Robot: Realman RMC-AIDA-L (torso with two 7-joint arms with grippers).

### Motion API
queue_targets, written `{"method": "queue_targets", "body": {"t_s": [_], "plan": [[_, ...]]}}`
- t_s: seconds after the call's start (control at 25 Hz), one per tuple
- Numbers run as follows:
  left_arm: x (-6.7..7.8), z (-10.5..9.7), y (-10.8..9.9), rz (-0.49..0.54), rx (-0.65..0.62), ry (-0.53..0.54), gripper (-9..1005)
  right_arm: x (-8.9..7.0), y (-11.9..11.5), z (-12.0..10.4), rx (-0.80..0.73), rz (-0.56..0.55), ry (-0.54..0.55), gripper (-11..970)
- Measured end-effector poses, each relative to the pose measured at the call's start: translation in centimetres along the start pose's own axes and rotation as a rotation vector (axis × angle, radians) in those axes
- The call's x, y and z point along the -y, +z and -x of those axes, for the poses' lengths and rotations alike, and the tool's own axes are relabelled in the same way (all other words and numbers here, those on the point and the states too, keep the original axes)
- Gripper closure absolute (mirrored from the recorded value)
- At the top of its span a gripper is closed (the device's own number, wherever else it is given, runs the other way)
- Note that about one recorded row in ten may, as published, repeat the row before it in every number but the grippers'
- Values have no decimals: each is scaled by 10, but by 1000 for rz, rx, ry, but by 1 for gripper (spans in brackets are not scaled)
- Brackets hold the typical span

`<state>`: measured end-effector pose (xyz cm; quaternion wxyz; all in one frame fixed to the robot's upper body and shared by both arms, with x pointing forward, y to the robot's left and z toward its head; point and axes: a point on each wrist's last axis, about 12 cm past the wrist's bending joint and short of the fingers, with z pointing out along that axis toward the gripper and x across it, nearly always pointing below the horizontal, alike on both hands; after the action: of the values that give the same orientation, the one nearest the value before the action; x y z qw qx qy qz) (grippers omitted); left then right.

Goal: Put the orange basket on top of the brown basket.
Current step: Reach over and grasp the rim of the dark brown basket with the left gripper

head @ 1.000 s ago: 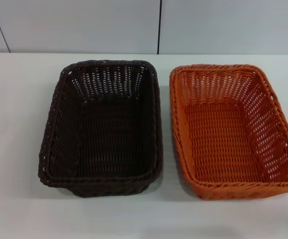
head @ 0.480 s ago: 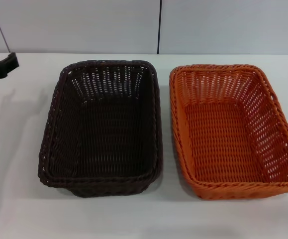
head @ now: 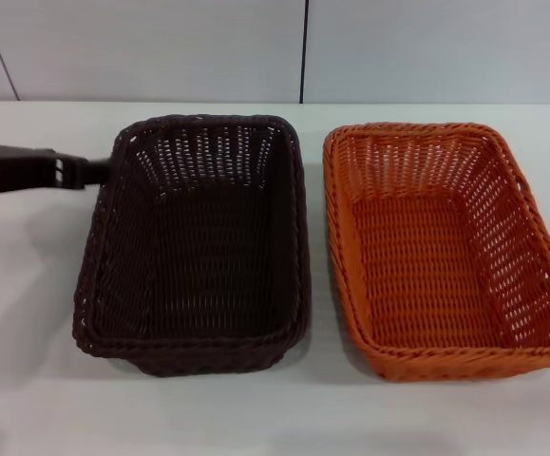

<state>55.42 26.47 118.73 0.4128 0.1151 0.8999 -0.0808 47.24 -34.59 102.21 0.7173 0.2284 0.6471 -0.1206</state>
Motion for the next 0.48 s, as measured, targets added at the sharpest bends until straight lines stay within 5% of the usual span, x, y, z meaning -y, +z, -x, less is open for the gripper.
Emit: {"method": "queue_targets", "body": {"t_s": [0.16, 0.48], "plan": [[10, -4, 4, -26, -50, 30, 181, -1, 0, 0, -3, 3, -1, 154], [8, -15, 19, -4, -126, 31, 184, 0, -1, -1, -5, 4, -5, 155]]}}
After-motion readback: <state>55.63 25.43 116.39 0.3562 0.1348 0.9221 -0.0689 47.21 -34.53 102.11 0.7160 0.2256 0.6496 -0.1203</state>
